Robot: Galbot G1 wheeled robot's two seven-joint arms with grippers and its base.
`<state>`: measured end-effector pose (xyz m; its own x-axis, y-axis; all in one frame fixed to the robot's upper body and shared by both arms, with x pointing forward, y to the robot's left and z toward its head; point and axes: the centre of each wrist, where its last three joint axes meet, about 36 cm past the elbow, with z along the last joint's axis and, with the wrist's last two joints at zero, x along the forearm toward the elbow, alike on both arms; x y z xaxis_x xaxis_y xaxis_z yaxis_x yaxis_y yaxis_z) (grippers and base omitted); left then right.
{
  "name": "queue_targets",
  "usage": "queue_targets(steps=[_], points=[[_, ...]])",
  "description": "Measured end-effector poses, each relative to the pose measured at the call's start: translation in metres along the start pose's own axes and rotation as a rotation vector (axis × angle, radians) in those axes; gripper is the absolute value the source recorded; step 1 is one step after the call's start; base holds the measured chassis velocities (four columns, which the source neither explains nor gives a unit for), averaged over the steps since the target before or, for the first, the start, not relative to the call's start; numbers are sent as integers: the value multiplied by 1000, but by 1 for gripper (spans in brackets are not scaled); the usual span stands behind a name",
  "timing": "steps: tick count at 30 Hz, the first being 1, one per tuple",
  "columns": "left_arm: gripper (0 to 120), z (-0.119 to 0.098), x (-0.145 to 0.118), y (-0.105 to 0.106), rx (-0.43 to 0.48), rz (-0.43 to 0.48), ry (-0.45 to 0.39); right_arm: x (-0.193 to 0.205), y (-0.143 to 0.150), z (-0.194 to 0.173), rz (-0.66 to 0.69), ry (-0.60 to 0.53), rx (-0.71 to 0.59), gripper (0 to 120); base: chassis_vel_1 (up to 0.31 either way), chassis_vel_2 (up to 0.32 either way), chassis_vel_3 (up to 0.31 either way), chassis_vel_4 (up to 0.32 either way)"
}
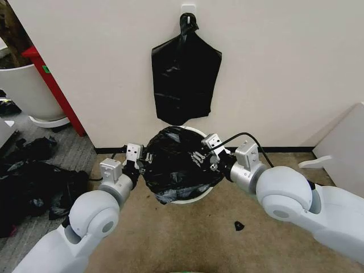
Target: Place the garbage bag over the trash bin.
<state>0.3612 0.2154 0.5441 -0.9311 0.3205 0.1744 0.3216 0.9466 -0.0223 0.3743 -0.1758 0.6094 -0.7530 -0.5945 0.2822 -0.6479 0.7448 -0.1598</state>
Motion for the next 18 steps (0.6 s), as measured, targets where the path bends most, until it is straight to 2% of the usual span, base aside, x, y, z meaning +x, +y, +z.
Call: queue_targets(steps=[4,14,18], points=[[1,2,0,1,-16,6,0,0,-1,-1,7,-3,-1,8,0,0,0,0],[1,13,0,3,-75,20,-9,5,-9,-9,39,-27,-6,8,0,0,0,0],[1,16,2,4,-90,56,-21,5,-21,-11,65,-25,-9,8,0,0,0,0]])
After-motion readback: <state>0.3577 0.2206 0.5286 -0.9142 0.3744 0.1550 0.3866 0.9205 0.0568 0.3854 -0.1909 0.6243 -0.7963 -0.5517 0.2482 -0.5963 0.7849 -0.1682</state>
